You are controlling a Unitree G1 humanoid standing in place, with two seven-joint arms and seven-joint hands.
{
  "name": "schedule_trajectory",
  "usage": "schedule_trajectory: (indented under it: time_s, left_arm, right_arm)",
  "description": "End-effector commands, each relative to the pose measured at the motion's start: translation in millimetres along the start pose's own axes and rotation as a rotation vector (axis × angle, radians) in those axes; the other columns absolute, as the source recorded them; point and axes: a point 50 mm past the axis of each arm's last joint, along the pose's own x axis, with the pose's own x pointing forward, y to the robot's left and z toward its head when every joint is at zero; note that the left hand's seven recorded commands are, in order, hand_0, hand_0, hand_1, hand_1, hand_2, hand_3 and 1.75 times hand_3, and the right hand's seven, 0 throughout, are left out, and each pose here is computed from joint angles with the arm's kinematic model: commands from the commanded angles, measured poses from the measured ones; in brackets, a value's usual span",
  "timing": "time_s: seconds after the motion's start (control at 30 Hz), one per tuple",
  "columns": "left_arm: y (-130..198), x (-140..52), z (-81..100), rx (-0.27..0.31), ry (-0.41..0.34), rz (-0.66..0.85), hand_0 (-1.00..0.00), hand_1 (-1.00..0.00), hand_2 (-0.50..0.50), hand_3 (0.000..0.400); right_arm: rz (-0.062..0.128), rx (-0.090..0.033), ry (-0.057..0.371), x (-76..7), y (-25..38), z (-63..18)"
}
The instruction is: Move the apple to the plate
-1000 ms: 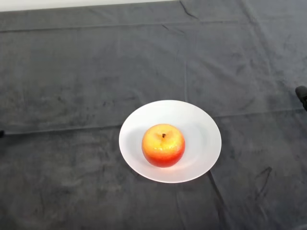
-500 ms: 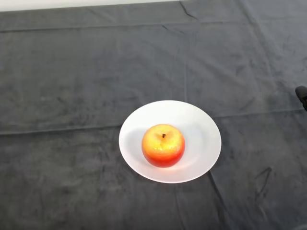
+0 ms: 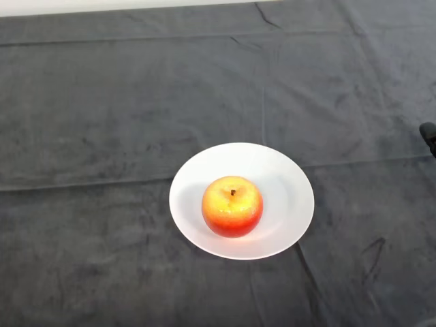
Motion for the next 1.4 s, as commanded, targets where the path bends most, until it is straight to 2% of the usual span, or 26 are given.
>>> schedule_trajectory:
  time_s: [0.03,1.4]
  left_arm:
    - [1,15.4,21.3,-0.015,-0.072,0.035,0.00,0.00,0.00,0.000]
    - [-14,13.9,21.2,0.010,-0.088,-0.033,0.00,0.00,0.00,0.000]
  right_arm:
    - [0.034,-0.023,-0.035,1.0,10.9,13.5]
    - [0.035,-0.023,-0.035,1.0,10.8,13.6]
